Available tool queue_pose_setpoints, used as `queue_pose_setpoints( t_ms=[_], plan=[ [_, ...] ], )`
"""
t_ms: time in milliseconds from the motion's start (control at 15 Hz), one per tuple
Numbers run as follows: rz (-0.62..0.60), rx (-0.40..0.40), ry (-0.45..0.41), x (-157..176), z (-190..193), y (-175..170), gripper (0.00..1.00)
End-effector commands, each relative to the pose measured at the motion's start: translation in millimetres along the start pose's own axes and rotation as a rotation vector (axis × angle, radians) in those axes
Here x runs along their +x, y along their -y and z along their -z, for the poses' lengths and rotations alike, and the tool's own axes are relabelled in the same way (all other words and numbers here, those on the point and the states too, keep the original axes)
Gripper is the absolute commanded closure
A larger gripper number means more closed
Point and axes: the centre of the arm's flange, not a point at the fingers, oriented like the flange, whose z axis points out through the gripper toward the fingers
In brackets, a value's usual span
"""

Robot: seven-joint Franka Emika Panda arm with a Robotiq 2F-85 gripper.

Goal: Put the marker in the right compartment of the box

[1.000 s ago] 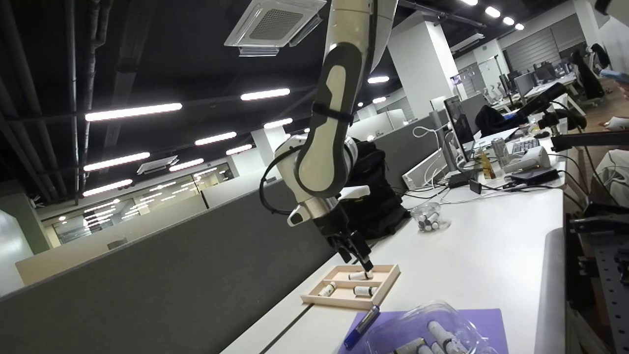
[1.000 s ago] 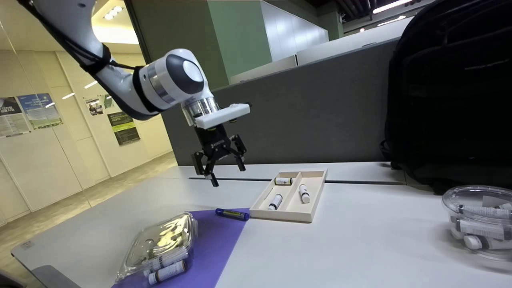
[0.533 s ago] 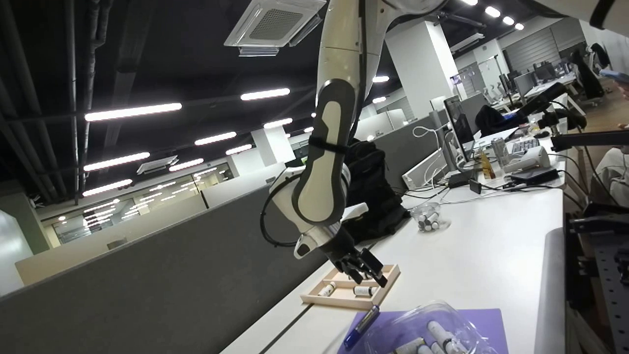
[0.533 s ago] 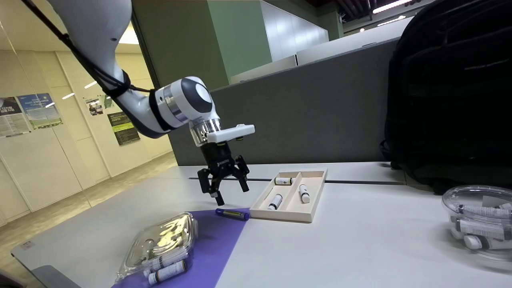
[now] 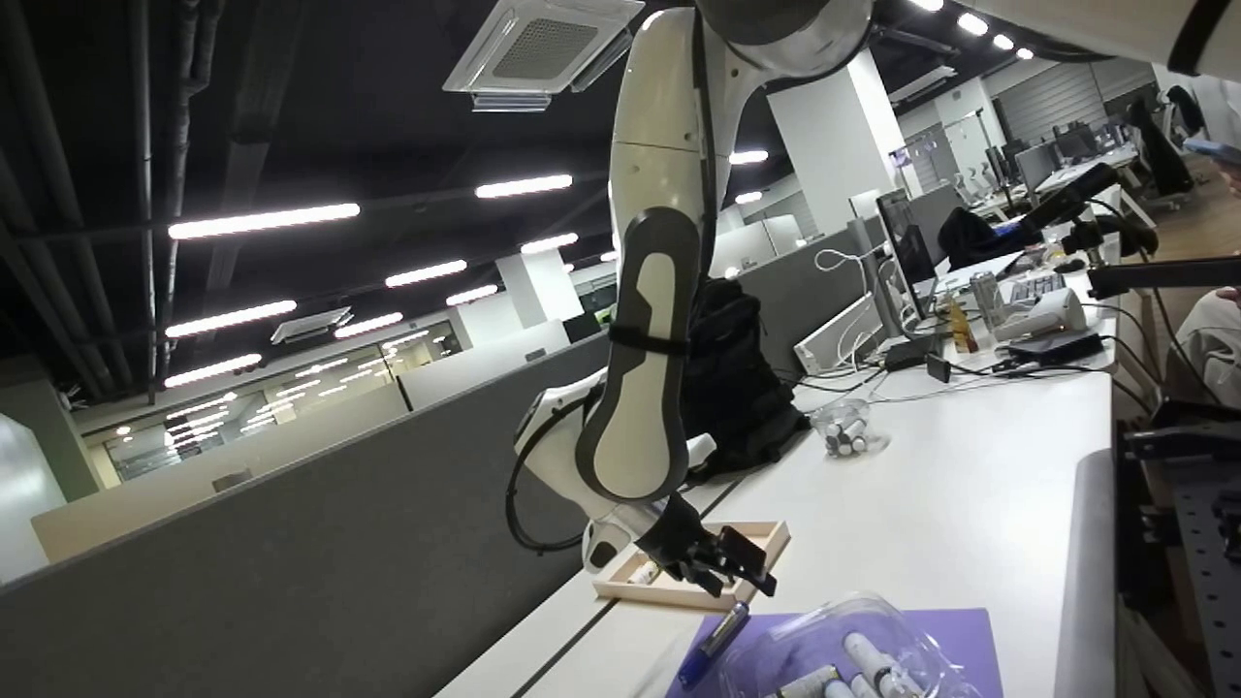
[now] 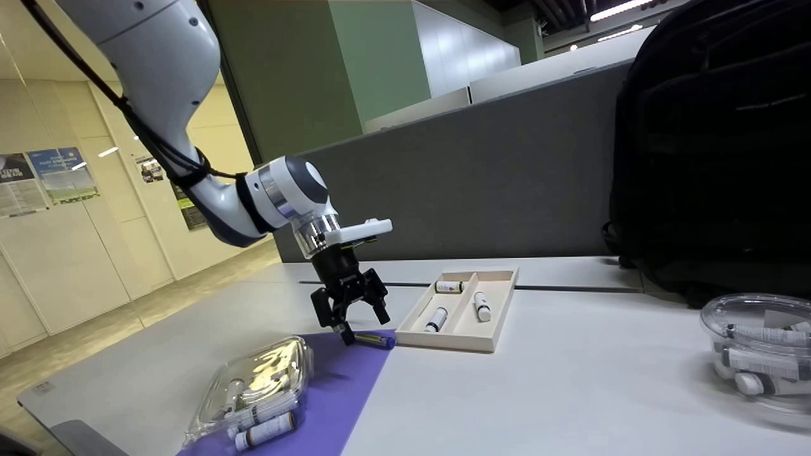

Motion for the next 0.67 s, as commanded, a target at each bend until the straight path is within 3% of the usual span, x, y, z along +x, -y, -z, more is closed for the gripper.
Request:
queue_pose_setpoints(
  t_ms=[0, 600],
  plan=[
    [0.013, -0.015, 0.047, 8, 0, -14, 0.0],
    [0.007, -0.096, 0.028, 31, -4, -20, 0.0]
  ],
)
